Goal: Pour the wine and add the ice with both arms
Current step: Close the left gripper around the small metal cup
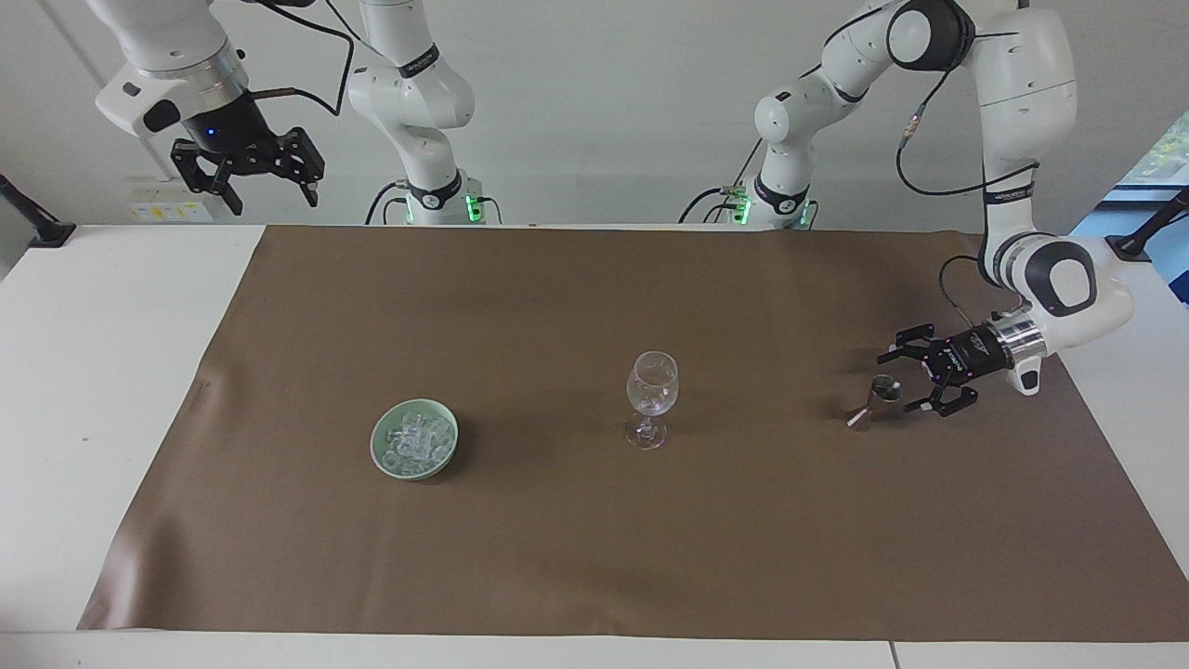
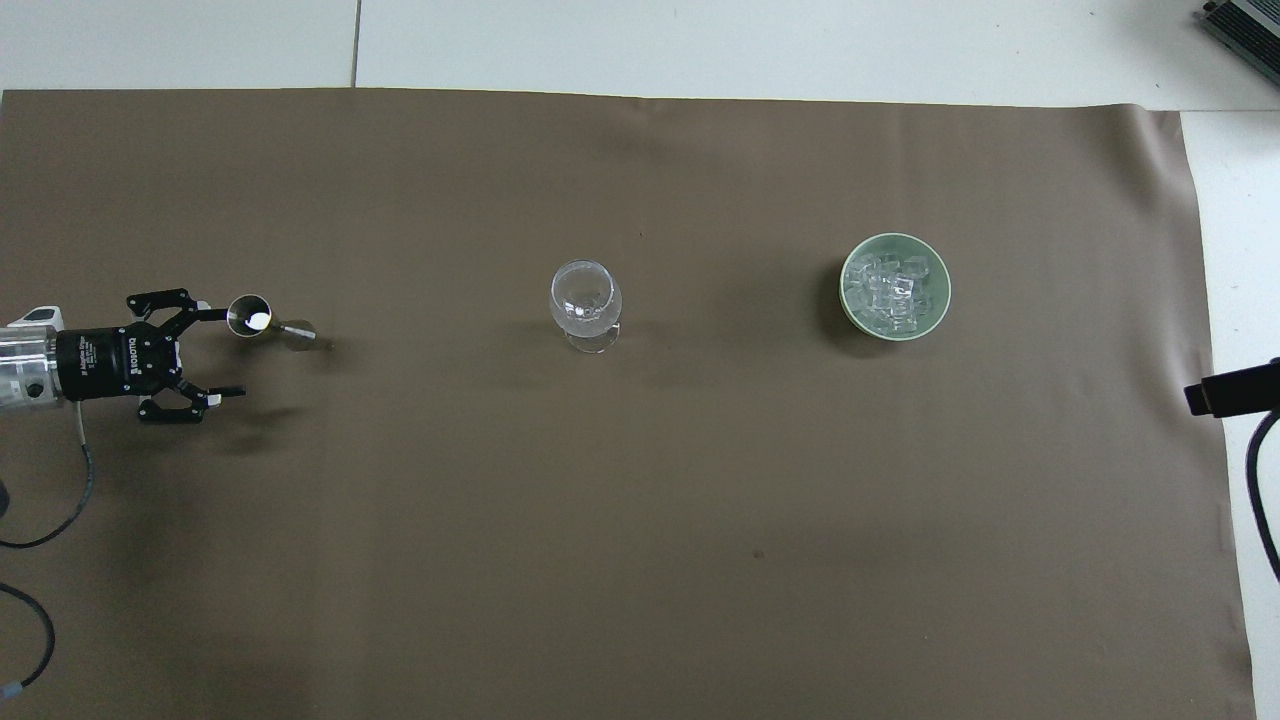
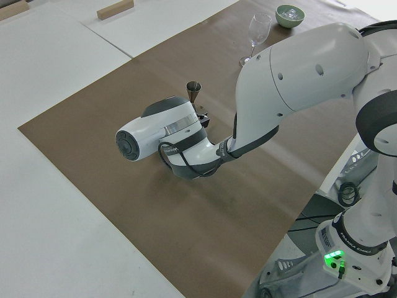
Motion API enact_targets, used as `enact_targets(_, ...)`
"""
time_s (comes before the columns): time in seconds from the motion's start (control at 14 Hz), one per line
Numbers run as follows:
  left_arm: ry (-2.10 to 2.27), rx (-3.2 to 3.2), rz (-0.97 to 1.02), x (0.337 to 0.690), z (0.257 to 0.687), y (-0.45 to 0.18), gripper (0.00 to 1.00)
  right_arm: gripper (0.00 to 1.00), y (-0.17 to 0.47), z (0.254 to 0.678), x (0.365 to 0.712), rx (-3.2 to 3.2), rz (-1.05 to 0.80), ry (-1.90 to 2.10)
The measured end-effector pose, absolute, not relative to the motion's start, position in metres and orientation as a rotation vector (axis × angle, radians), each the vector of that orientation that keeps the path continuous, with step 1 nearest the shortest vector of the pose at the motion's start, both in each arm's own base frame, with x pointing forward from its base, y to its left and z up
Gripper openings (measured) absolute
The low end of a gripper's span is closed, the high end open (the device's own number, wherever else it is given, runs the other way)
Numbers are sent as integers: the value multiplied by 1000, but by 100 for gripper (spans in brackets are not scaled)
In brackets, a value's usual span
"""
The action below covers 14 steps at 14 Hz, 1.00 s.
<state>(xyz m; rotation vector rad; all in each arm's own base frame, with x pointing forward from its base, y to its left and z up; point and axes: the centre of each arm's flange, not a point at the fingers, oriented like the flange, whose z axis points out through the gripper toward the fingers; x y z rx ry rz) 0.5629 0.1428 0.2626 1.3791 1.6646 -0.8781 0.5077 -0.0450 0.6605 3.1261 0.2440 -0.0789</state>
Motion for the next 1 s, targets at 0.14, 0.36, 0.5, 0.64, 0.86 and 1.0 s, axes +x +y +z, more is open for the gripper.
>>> enact_targets(0.14, 1671, 1345, -872, 565, 258, 137, 100, 100, -45, 660, 508, 3126, -79, 244)
enact_targets(0.36, 1668, 1304, -866, 567, 254, 132, 100, 100, -45, 660, 508, 3126, -79, 244)
enact_targets(0.5, 1662, 1285, -852, 571, 254, 128, 100, 100, -45, 660, 508, 3126, -79, 244)
enact_targets(0.64, 1662, 1273, -845, 574, 252, 123, 100, 100, -45, 660, 508, 3126, -79, 244)
enact_targets(0.86, 1671, 1268, -837, 576, 249, 120, 100, 100, -45, 660, 508, 3126, -79, 244)
enact_targets(1.0, 1673, 1257, -837, 576, 247, 116, 100, 100, -45, 660, 508, 3126, -79, 244)
